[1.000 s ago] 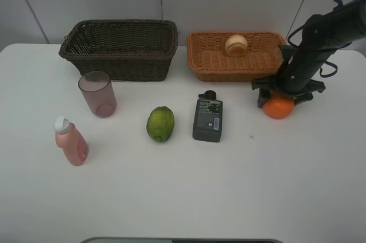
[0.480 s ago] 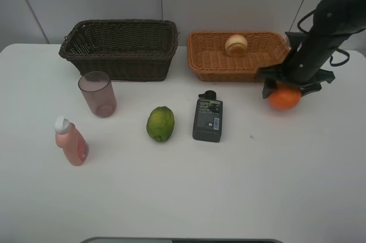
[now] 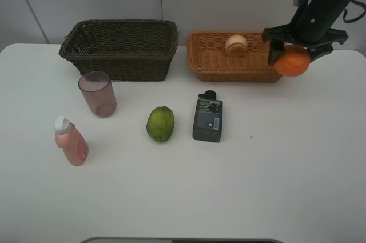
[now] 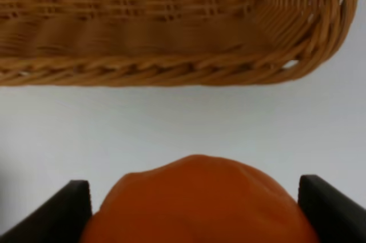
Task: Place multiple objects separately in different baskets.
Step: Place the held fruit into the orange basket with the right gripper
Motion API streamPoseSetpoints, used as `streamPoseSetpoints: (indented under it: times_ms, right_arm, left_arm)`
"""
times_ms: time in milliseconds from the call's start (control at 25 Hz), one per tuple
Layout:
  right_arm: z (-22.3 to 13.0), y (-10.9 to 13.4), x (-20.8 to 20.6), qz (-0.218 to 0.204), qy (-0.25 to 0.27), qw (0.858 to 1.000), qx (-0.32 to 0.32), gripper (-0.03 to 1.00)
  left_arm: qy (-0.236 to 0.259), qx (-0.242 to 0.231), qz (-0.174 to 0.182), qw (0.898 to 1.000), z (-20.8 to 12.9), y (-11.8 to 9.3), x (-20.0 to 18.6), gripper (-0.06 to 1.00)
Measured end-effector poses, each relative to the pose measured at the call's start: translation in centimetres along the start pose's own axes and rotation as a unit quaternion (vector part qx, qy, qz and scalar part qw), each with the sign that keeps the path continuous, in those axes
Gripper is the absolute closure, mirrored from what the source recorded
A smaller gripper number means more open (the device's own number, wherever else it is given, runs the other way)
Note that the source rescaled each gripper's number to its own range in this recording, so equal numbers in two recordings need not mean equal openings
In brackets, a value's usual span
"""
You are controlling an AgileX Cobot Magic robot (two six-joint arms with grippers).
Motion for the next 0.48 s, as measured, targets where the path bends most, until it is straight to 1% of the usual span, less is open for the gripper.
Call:
streamPoseSetpoints:
  times_ms: [240,480]
  right_arm:
    - [3.6,0.6,0.1,-0.002,-0.021,1.000,-0.014,0.60]
    - [7.0,0.2,1.1,-0.018,-0.052,0.998,-0.025,0.60]
  left_arm:
    - [0.000,0.000,0.000,1.000,0.0,0.0,0.0,0.02]
    - [0.000,0.000,0.000,1.000,0.0,0.0,0.0,0.02]
Point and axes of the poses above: a point on each arm's last joint axis where the gripper is mounted, x pointing out along that axis toward the gripper, y along the wrist's bending axis when the last joint is at zero, z = x × y, the point moved 9 cm from there along x, pointing out along that axis toward the gripper, and after that the axes turned 9 degrees about -x, right-handed, at the moved point
